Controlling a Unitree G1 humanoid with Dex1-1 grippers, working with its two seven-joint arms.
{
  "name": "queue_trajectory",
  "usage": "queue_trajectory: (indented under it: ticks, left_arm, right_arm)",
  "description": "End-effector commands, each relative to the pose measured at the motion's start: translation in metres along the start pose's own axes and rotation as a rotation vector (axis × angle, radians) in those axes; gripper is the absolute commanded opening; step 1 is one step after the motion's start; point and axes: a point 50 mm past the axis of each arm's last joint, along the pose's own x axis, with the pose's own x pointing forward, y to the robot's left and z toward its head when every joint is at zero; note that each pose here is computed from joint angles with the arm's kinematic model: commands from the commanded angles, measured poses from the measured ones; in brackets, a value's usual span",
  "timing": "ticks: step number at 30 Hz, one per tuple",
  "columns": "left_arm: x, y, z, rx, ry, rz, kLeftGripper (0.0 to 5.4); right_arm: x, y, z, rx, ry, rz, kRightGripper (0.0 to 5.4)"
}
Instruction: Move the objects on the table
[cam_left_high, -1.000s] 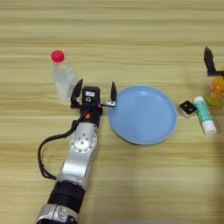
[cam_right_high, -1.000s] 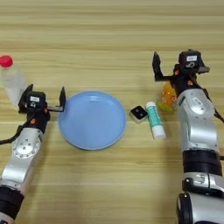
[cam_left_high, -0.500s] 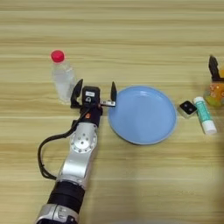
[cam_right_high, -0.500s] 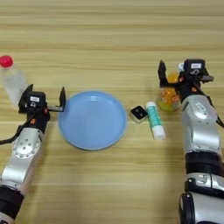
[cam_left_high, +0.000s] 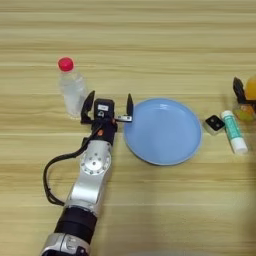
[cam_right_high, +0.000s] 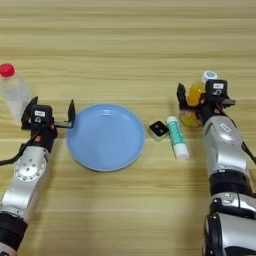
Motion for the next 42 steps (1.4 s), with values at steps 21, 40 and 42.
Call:
queue_trajectory:
  ticks: [21, 40, 42]
  left_arm:
    - [0.002, -0.005, 0.002, -0.009, -0.012, -0.003, 5.40]
    - [0.002, -0.002, 0.003, -0.010, -0.017, 0.015, 5.40]
    - [0.002, -0.001, 0.003, -0.010, -0.018, 0.020, 5.40]
  right_arm:
    - [0.006, 0.005, 0.004, -0.005, -0.031, 0.022, 3.50]
    - [-0.036, 0.097, 0.048, -0.031, -0.228, 0.372, 3.47]
    - [-0.039, 0.106, 0.042, -0.028, -0.207, 0.410, 3.47]
